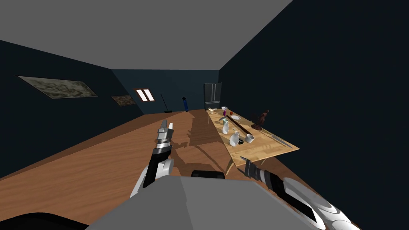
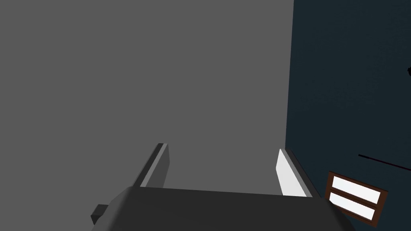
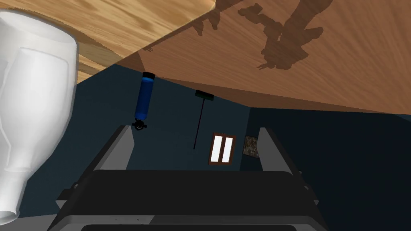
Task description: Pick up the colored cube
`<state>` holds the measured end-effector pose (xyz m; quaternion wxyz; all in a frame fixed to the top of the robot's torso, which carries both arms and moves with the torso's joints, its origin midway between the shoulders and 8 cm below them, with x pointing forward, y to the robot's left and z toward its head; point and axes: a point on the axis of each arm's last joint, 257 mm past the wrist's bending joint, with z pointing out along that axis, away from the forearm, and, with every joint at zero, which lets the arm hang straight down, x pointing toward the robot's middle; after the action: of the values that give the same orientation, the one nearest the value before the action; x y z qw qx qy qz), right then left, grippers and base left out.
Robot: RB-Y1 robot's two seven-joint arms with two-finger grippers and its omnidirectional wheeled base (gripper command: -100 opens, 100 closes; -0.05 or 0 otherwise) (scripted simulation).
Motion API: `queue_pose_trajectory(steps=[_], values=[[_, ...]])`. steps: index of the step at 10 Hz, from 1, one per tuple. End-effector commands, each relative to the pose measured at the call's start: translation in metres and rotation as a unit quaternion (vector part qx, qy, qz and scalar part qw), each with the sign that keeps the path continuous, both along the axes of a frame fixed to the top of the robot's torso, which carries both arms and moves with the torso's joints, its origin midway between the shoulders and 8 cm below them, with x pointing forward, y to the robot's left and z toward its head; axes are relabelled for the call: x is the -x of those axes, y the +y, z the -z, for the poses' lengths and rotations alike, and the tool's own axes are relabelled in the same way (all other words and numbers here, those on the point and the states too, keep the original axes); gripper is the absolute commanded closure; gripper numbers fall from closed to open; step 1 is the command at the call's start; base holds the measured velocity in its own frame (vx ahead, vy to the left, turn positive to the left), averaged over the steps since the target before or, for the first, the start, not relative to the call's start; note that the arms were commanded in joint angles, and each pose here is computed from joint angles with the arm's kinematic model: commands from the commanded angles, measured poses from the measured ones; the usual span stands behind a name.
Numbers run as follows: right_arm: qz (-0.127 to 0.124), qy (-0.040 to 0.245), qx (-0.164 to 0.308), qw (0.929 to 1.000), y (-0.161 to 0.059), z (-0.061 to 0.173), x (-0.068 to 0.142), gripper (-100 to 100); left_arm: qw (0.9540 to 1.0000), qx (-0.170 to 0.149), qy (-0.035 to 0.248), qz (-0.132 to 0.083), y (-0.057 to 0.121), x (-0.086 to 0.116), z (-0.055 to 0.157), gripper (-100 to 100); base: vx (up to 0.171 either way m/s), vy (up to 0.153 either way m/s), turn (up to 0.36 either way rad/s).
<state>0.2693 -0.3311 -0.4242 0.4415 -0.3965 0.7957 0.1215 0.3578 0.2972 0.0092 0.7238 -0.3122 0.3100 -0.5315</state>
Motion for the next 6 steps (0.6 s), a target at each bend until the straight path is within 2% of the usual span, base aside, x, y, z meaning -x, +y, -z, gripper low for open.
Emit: queue_pose_trajectory(steps=[1, 2, 3, 4, 5, 6], values=[[-0.021, 0.006, 0.032, 0.9993, -0.012, 0.008, 0.009, -100, 1.0, 0.0, 0.0, 0.0, 0.0, 0.0, 0.0, 0, 0.104, 0.031, -0.009], [-0.045, 0.015, 0.075, 0.9961, -0.036, 0.015, 0.018, -100, 1.0, 0.0, 0.0, 0.0, 0.0, 0.0, 0.0, 0, 0.124, 0.039, -0.011], [-0.051, 0.016, 0.081, 0.9953, -0.037, 0.017, 0.019, -100, 1.0, 0.0, 0.0, 0.0, 0.0, 0.0, 0.0, 0, 0.087, 0.037, -0.007], [-0.075, 0.024, 0.122, 0.9894, -0.061, 0.022, 0.027, -100, 1.0, 0.0, 0.0, 0.0, 0.0, 0.0, 0.0, 0, 0.105, 0.033, -0.003], [-0.08, 0.026, 0.128, 0.9882, -0.062, 0.024, 0.029, -100, 1.0, 0.0, 0.0, 0.0, 0.0, 0.0, 0.0, 0, 0.101, 0.026, -0.003], [-0.103, 0.034, 0.166, 0.9801, -0.087, 0.026, 0.035, -100, 1.0, 0.0, 0.0, 0.0, 0.0, 0.0, 0.0, 0, 0.142, 0.041, 0.004]])
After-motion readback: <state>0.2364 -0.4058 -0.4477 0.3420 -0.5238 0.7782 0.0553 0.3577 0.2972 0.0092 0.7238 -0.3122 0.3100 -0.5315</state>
